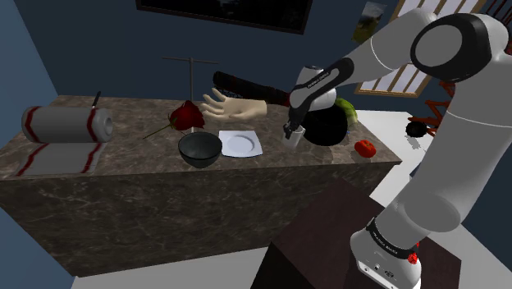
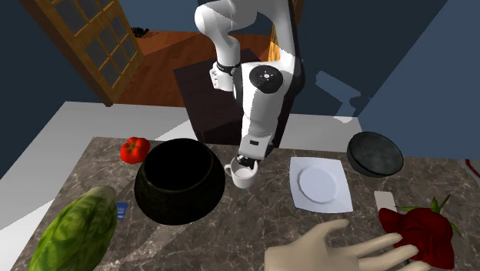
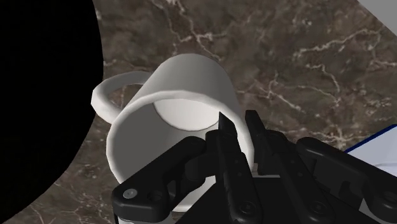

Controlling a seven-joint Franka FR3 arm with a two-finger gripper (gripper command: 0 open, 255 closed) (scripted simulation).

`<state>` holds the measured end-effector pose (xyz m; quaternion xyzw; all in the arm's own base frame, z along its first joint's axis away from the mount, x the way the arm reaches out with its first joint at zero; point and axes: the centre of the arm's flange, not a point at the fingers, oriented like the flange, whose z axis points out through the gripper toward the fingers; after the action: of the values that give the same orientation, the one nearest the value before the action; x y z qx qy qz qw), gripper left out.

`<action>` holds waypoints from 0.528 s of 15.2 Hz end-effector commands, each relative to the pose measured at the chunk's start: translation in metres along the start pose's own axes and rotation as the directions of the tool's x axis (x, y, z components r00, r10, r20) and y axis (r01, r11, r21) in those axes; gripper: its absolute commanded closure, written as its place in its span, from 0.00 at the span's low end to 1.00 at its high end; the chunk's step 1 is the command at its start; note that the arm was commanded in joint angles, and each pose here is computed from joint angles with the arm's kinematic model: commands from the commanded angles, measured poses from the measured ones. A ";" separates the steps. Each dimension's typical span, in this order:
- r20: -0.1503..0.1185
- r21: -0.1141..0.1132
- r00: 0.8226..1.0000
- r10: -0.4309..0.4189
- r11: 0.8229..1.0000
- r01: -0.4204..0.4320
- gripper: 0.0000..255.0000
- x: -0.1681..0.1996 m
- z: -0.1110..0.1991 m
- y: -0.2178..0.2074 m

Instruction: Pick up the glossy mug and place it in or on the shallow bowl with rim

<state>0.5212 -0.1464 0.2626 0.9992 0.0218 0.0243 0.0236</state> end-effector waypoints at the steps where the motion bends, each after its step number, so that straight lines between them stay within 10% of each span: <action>1: 0.000 0.000 1.000 0.000 1.000 0.000 1.00 0.000 -0.012 0.002; 8: 0.000 0.000 1.000 0.000 1.000 0.000 1.00 0.002 -0.049 0.004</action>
<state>0.5212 -0.1470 0.3054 0.9992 0.0219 0.0244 0.0237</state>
